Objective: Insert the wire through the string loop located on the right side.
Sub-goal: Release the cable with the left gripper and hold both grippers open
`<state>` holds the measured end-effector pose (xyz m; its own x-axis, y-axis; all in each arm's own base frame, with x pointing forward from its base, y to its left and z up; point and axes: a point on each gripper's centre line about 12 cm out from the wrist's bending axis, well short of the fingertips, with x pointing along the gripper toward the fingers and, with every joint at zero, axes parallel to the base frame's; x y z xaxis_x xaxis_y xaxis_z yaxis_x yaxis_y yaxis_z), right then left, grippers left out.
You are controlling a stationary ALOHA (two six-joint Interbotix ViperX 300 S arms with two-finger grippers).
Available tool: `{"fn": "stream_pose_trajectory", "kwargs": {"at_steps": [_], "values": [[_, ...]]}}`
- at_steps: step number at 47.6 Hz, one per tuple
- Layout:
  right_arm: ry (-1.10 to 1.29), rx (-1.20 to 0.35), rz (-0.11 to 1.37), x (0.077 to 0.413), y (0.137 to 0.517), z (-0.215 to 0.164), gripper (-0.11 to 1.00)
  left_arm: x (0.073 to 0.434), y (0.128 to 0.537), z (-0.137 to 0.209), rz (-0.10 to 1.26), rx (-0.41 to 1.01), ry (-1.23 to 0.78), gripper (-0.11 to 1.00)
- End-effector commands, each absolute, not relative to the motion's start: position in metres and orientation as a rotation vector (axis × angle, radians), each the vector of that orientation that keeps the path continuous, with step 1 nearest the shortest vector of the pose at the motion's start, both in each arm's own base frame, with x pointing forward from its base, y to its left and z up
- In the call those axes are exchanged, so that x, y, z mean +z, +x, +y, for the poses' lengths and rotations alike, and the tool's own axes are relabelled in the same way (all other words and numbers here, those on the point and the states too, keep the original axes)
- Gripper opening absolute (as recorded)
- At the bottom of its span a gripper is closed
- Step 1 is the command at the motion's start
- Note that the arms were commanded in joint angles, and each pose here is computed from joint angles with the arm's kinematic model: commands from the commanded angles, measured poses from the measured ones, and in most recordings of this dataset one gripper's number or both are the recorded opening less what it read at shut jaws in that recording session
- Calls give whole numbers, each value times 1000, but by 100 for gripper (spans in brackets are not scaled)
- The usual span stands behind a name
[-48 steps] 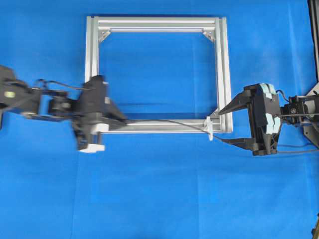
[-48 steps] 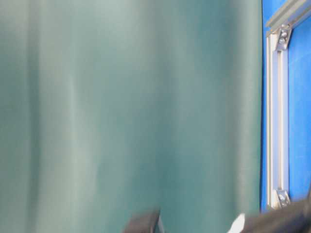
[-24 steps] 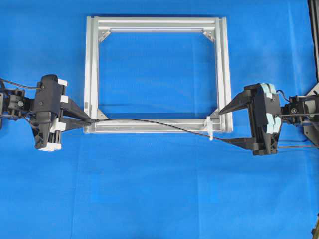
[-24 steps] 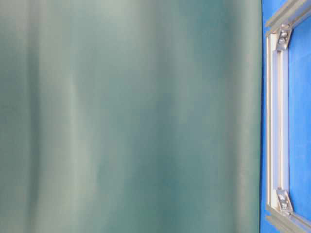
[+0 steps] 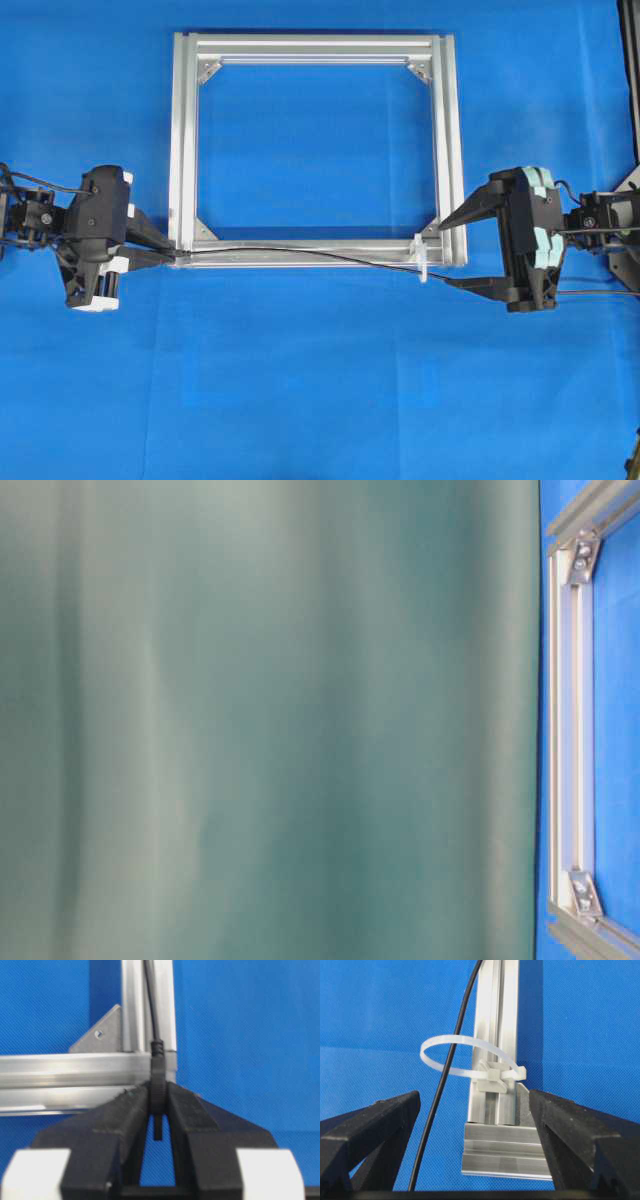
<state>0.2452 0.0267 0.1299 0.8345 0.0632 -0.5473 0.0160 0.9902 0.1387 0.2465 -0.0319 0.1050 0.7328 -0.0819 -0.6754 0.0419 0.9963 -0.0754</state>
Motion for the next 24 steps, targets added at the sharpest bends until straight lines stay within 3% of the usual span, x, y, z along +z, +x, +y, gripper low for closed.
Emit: {"fn": "stream_pose_trajectory", "kwargs": {"at_steps": [1, 5, 17, 24], "values": [[144, 25, 550, 138, 250, 27, 92, 109, 249, -33, 733, -75, -51, 8], [144, 25, 550, 138, 250, 27, 92, 108, 248, -33, 739, -75, -49, 11], [144, 25, 555, 137, 250, 27, 92, 109, 250, -31, 736, -67, -51, 79], [145, 26, 548, 139, 250, 27, 92, 113, 251, -31, 722, -68, -53, 74]]}}
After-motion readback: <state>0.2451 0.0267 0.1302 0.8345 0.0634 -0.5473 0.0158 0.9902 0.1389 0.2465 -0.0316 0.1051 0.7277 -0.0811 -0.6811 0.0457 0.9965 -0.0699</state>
